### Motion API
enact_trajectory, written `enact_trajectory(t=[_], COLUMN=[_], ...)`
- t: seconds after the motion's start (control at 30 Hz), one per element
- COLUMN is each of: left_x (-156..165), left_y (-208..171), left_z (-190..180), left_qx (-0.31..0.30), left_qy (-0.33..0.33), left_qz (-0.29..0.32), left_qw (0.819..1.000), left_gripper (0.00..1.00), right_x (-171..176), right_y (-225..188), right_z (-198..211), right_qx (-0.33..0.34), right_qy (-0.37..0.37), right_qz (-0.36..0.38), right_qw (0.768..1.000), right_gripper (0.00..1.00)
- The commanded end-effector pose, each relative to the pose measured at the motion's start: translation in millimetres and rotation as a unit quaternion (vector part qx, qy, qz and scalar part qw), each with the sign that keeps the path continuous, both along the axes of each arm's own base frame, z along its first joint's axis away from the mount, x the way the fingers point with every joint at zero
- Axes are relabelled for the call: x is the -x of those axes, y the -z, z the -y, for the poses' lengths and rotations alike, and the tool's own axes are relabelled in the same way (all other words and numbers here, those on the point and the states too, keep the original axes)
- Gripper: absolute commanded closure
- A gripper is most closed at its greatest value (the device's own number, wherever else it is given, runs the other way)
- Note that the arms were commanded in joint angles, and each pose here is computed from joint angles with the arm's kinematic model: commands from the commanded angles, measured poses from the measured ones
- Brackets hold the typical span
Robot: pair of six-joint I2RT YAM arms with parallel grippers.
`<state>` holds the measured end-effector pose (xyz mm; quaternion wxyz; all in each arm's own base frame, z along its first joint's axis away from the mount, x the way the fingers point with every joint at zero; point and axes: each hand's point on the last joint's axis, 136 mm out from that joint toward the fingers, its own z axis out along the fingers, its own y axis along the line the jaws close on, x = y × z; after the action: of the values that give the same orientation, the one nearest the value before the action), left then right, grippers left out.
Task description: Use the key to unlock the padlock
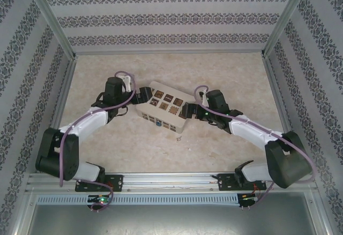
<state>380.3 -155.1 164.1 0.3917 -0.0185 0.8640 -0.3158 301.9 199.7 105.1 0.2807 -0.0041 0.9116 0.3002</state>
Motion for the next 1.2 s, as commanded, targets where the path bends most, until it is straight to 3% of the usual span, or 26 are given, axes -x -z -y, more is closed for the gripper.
enact_trajectory(t=[0.0,0.2,0.5,0.67,1.17], left_x=[18,67,120,127,129], left_y=[-7,-11,32,42,46], left_z=[-21,-33,-42,-43,-44], left_qx=[-0.039,-0.017,0.031,0.043,0.038], left_qy=[-0.021,-0.041,-0.066,-0.073,-0.074], left_qz=[0.011,0.008,-0.047,-0.058,-0.059], left_qw=[0.999,0.999,0.996,0.995,0.995], left_gripper=[0.01,0.01,0.01,0.01,0.01], right_x=[7,52,117,122,107], right_y=[-16,-20,9,27,66], right_z=[12,13,-22,-48,-73], right_qx=[0.039,0.075,0.173,0.207,0.283], right_qy=[0.004,-0.024,-0.124,-0.165,-0.203], right_qz=[0.018,0.001,-0.035,-0.057,-0.067], right_qw=[0.999,0.997,0.976,0.963,0.935], right_gripper=[0.05,0.19,0.37,0.46,0.56])
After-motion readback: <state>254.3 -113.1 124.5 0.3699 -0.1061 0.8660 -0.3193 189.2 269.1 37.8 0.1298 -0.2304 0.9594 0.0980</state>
